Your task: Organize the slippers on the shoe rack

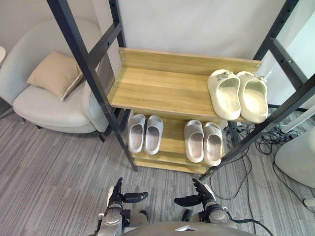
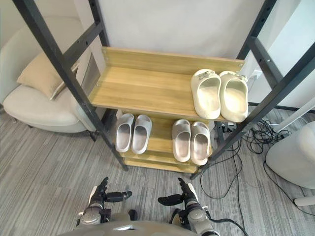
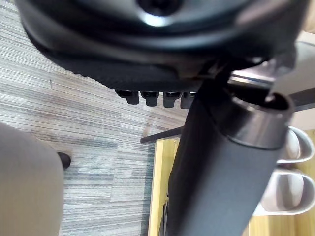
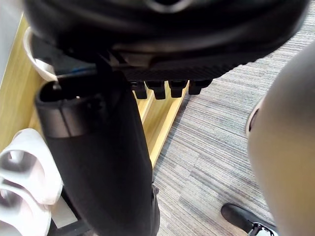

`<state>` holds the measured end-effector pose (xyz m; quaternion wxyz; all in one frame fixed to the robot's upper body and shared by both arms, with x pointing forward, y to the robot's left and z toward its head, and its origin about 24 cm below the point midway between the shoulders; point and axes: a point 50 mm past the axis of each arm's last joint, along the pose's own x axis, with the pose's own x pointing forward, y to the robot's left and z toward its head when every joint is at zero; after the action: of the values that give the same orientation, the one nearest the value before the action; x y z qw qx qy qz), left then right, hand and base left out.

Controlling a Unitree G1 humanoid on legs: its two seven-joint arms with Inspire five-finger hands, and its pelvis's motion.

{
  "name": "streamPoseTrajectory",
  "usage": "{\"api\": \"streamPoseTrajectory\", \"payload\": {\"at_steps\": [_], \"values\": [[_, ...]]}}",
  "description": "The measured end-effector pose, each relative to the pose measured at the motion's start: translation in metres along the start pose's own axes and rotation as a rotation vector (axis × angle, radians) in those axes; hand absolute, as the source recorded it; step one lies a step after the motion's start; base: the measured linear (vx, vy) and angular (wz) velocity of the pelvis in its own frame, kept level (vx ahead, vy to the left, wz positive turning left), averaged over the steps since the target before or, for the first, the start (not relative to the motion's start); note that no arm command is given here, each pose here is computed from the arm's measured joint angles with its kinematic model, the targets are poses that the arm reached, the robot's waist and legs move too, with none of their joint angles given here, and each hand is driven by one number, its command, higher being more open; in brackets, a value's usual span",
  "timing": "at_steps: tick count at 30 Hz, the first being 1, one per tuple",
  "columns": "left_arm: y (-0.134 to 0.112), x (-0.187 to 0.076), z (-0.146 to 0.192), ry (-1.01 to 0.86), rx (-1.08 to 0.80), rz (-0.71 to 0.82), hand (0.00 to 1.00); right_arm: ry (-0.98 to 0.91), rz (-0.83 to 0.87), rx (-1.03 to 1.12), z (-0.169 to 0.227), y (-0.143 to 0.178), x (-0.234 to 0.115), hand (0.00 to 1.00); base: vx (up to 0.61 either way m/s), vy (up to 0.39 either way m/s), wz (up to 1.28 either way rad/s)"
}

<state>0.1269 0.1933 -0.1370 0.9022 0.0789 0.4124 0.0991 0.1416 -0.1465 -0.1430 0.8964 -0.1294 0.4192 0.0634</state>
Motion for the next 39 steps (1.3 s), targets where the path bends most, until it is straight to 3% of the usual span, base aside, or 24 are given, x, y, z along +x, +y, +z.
{"api": "streamPoseTrajectory", "payload": {"at_steps": [11, 22, 33, 39], "values": [[-0.020, 0.003, 0.009, 0.007, -0.128, -0.004, 1.00, -0.047, -0.024, -0.045, 0.019, -0.007, 0.008, 1.00, -0.14, -0.178, 0.64], [-0.027, 0.007, 0.012, -0.003, -0.004, -0.063, 1.00, -0.009, -0.143, 0.052, 0.007, -0.035, 0.005, 1.00, -0.01, 0.038, 1.14], [-0.011, 0.007, 0.002, 0.023, 0.038, -0.044, 1.00, 0.011, -0.006, 0.116, 0.003, 0.009, 0.002, 1.00, 0.08, 0.224, 1.01], [-0.006, 0.009, 0.003, 0.027, 0.006, -0.020, 1.00, -0.019, 0.016, 0.094, 0.013, 0.011, 0.004, 1.00, 0.22, -0.092, 1.00]]}}
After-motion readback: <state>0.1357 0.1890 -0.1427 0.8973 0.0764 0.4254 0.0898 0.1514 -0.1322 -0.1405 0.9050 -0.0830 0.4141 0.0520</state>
